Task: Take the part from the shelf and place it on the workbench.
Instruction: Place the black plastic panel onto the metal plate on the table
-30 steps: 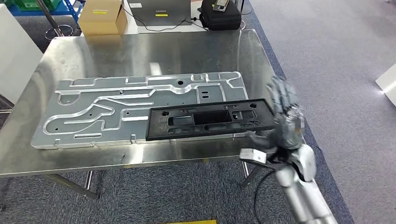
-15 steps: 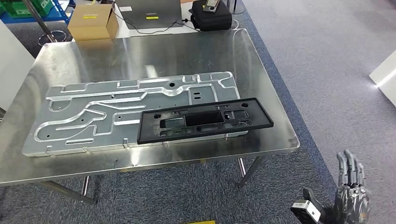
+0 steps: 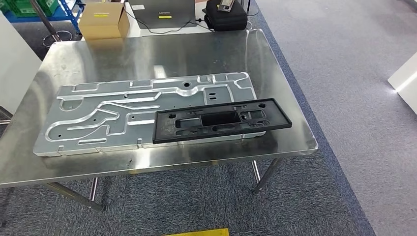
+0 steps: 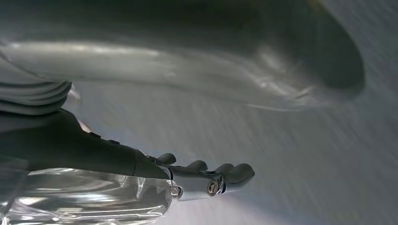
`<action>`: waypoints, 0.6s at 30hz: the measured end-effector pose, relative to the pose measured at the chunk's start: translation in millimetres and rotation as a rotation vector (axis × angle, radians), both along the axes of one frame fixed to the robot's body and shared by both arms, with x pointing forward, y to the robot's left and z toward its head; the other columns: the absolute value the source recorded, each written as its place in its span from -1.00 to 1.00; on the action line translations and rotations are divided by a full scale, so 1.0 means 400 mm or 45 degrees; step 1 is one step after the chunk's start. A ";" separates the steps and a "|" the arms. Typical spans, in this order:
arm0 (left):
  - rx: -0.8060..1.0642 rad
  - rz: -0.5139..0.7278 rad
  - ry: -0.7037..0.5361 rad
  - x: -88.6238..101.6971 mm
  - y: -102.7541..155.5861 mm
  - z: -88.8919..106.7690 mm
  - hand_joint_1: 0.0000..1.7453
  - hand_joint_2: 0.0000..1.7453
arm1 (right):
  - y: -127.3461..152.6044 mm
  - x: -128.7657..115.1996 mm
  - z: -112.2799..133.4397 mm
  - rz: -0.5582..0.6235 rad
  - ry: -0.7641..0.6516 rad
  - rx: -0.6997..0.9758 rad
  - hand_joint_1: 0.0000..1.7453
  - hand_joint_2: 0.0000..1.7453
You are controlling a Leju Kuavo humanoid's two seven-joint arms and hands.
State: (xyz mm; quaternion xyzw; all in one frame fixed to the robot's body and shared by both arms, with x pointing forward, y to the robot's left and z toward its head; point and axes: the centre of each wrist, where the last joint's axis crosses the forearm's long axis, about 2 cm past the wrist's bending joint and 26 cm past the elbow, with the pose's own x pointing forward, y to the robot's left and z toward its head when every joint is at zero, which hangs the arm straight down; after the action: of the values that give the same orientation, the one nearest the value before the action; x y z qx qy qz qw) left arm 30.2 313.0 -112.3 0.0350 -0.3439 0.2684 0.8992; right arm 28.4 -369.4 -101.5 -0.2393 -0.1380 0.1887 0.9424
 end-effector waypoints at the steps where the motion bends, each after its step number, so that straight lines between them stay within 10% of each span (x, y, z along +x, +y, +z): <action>1: -0.001 0.001 0.003 -0.001 -0.003 0.000 -1.00 -1.00 | 0.015 -0.006 -0.006 -0.023 0.053 0.044 -1.00 -1.00; 12: -0.026 -0.053 0.022 -0.008 -0.012 -0.001 -1.00 -1.00 | 0.093 -0.021 -0.026 -0.254 0.407 0.399 -1.00 -1.00; 18: -0.015 -0.077 0.020 0.008 -0.012 0.000 -1.00 -1.00 | 0.131 -0.001 -0.027 -0.228 0.278 0.506 -1.00 -1.00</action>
State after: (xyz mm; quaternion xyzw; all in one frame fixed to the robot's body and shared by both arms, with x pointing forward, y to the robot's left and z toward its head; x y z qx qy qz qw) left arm 33.5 308.0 -112.2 0.0214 -0.3361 0.2427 0.9098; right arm 28.2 -316.9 -112.4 -0.0387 -0.0478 0.0982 0.9933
